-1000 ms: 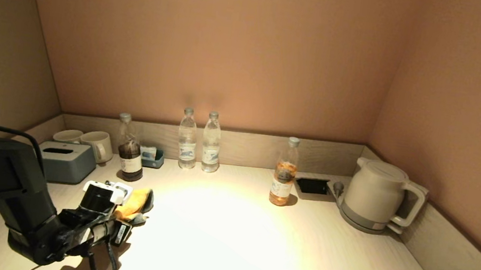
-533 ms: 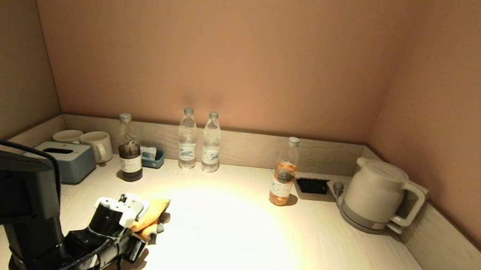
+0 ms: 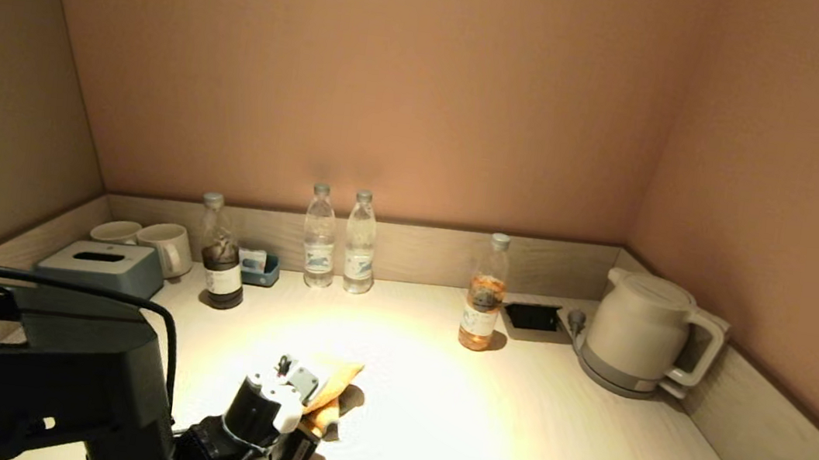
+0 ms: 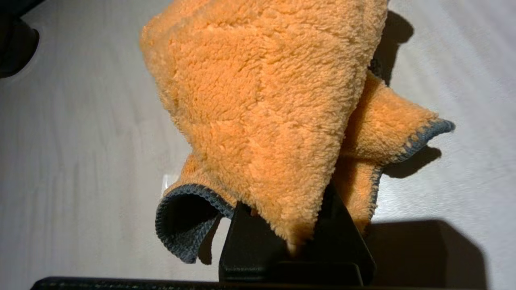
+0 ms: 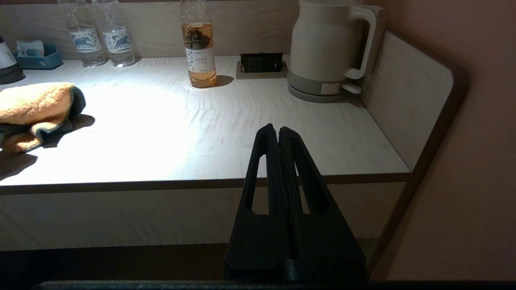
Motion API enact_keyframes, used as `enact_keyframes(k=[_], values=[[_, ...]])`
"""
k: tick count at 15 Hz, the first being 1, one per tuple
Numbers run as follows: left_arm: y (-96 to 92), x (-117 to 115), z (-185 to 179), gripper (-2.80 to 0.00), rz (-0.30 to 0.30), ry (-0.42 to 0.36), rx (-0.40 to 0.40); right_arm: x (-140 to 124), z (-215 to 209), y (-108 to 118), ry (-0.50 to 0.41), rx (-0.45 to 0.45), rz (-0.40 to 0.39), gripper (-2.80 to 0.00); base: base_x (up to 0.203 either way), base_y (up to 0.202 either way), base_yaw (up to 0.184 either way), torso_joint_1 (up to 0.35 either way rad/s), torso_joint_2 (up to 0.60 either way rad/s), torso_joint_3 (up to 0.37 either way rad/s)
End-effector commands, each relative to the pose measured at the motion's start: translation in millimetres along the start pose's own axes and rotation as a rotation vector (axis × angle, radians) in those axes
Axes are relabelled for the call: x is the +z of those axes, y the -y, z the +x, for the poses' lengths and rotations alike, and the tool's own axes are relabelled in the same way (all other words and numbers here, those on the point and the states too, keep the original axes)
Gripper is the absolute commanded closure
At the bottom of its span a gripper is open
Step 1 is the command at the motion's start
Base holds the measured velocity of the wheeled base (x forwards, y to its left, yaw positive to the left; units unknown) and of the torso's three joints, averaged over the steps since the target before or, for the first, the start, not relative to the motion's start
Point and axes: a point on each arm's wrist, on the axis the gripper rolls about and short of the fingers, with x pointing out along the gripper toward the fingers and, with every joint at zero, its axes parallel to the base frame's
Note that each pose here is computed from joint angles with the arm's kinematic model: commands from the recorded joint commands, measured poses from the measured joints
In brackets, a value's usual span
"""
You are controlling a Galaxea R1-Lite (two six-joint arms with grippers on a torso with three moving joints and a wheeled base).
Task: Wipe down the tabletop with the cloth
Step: Sweep the stains on the table
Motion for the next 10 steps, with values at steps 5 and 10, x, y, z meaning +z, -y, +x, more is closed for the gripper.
enact_keyframes(k=[5, 10], values=[[46.4, 31, -9, 0.0, 0.03, 0.107, -0.041, 0, 0, 0, 0.0, 0.0, 0.0, 0.0, 0.0, 0.0, 0.0, 0.0, 0.0, 0.0], [41.8, 9, -2, 0.0, 0.037, -0.007, 0.088, 0, 0, 0, 0.0, 0.0, 0.0, 0.0, 0.0, 0.0, 0.0, 0.0, 0.0, 0.0]])
